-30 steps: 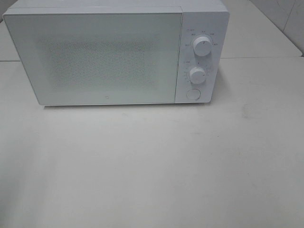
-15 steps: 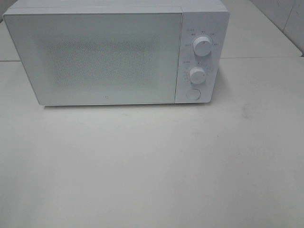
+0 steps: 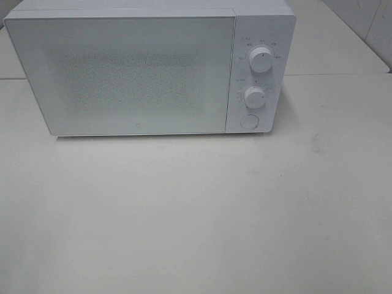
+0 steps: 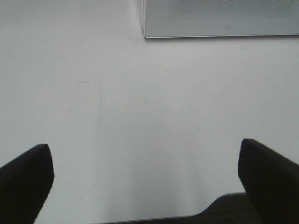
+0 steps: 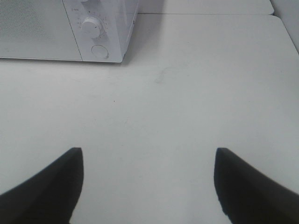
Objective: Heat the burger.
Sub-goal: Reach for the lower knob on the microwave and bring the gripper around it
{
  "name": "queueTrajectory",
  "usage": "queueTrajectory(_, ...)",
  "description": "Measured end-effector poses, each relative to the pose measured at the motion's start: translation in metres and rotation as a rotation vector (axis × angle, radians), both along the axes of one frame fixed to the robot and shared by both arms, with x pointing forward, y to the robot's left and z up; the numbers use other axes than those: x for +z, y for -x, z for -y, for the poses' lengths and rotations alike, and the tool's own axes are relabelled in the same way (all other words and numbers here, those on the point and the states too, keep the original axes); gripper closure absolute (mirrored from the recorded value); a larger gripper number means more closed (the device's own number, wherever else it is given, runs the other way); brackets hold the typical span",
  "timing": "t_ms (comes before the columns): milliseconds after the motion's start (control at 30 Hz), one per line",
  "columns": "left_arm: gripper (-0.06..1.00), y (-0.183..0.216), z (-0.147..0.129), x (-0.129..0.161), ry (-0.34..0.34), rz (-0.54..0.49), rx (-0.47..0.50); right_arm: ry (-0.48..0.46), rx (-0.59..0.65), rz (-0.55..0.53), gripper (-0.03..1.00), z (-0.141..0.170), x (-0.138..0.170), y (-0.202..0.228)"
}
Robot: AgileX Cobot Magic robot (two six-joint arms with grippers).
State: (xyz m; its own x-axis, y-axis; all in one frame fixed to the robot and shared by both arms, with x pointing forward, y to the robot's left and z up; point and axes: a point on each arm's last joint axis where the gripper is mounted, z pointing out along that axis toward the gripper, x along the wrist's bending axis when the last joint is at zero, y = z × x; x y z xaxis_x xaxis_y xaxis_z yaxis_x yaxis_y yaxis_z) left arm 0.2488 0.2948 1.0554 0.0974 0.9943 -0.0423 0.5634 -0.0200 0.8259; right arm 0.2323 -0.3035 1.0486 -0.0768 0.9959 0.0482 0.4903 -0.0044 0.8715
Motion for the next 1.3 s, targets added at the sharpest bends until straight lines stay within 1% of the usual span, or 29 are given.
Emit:
queueTrajectory(100,-0.05,0.001,0.0,0.0,0.0,0.01,0.008,0.0,0.0,0.0,0.22,0.0,0.0,0.0)
queueTrajectory(133,-0.05,0.005,0.0,0.0,0.001,0.037,0.03,0.0,0.0,0.0,0.22,0.0,0.0,0.0)
queueTrajectory(167,-0.05,0.013,0.0,0.001,0.001,0.087,0.06,0.0,0.0,0.0,0.22,0.0,0.0,0.0)
queueTrajectory(200,-0.05,0.013,0.0,0.001,0.001,0.087,0.06,0.0,0.0,0.0,0.22,0.0,0.0,0.0)
queueTrajectory(267,-0.05,0.019,0.0,0.0,0.0,0.124,0.085,0.0,0.0,0.0,0.22,0.0,0.0,0.0)
queueTrajectory(1300,-0.05,0.019,0.0,0.0,0.0,0.125,0.09,0.0,0.0,0.0,0.22,0.0,0.0,0.0)
